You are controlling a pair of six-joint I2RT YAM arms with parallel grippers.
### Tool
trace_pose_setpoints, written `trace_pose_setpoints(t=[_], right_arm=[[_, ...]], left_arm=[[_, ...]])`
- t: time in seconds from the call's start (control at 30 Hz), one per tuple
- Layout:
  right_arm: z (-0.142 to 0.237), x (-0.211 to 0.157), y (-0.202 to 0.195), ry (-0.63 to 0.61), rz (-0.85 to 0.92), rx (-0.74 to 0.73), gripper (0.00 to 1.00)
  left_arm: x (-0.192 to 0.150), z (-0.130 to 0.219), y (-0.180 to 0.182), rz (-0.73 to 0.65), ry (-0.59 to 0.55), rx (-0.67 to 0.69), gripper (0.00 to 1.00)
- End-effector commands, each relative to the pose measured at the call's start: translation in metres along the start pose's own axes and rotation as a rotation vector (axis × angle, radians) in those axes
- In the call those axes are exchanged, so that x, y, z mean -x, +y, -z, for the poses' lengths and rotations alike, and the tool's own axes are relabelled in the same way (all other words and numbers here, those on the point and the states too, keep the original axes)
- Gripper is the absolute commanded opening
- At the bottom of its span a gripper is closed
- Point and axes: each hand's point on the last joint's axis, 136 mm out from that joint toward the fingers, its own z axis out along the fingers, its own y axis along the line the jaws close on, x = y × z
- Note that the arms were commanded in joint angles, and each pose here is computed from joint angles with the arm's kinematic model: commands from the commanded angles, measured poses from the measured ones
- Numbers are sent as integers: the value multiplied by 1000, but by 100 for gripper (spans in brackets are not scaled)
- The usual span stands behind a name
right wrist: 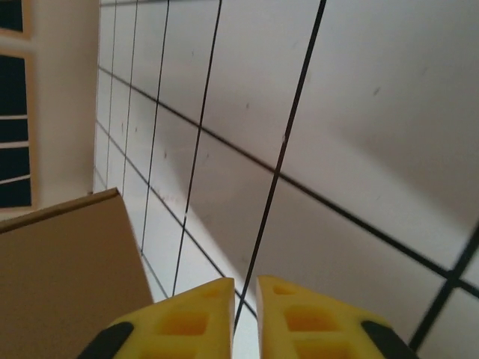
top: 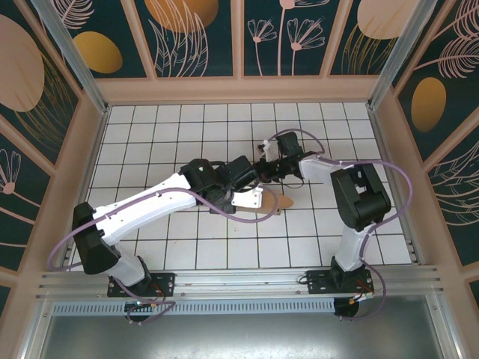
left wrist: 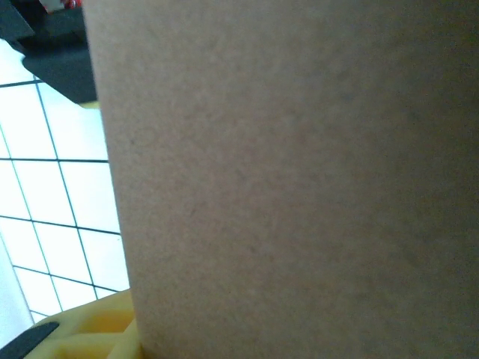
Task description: Fold the paper box
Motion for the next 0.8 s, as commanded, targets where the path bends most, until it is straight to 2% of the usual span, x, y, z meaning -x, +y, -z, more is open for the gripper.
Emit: trace_pose_setpoints(t=[0.0,0.1,0.3,0.43,0.6,0.77], right_arm=[[-13,-10,25,94,93,108,11],[-32,-28,27,176,110,125,8],[-52,-49,25,248,102,147,7],[-55,-51,18,257,94,140,4],[-56,-50,12,256,87,121,8],[-49,-40,11,208,103,66,13]], left_arm=[[10,-6,-6,1,-7,-60,42],[14,-20,-10,11,13,-86,42],[20,-46,-7,42,34,-110,43],[22,-56,5,84,29,-104,49],[21,-71,14,127,26,-91,63],[21,-79,5,166,2,-112,67]])
